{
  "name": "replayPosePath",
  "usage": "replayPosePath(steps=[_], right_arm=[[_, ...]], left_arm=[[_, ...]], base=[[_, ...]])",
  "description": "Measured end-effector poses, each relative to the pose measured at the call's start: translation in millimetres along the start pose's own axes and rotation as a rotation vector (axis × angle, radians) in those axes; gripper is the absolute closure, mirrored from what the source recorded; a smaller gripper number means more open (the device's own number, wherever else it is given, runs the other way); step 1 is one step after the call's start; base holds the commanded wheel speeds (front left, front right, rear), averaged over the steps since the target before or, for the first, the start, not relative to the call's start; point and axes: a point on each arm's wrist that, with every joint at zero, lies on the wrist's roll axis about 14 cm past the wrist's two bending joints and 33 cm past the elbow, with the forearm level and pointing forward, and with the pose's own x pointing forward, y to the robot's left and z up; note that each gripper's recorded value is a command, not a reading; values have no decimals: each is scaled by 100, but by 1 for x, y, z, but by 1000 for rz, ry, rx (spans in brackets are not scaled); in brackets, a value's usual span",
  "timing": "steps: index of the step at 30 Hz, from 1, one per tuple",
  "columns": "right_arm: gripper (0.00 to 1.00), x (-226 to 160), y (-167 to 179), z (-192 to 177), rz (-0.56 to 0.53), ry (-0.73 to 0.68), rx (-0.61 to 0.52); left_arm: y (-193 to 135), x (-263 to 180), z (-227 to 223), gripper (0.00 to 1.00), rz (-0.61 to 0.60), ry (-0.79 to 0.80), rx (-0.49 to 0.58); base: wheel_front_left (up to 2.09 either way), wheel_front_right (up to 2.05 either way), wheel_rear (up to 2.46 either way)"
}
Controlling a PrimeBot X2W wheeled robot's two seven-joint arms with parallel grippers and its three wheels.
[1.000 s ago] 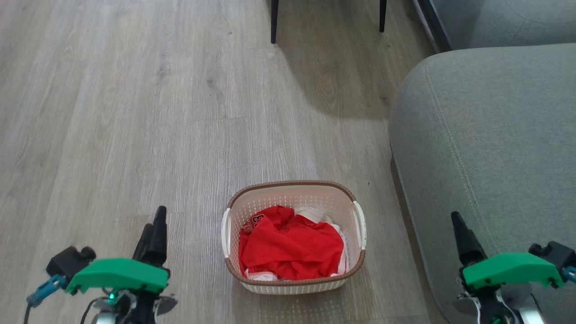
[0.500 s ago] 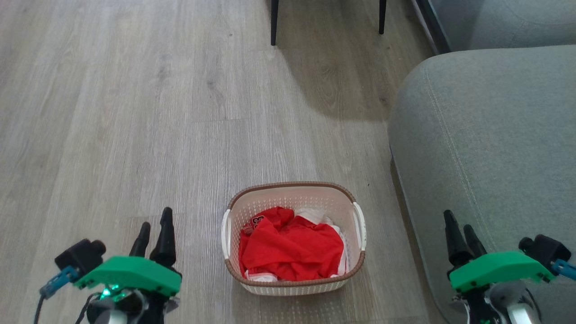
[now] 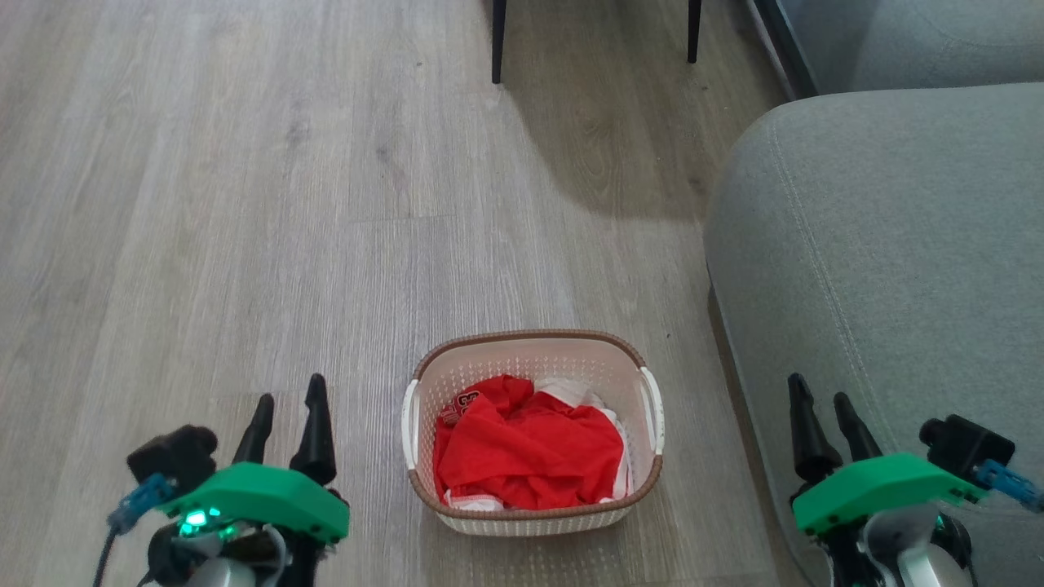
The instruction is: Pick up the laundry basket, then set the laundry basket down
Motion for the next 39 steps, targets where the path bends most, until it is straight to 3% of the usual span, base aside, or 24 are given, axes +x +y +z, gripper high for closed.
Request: replayPosePath(steps=[39], right_arm=[[0,-4,39,-6,164,-37,-455]], left_arm=[[-17,-16,-3,0,-59,-101,460]], base=[[0,0,0]])
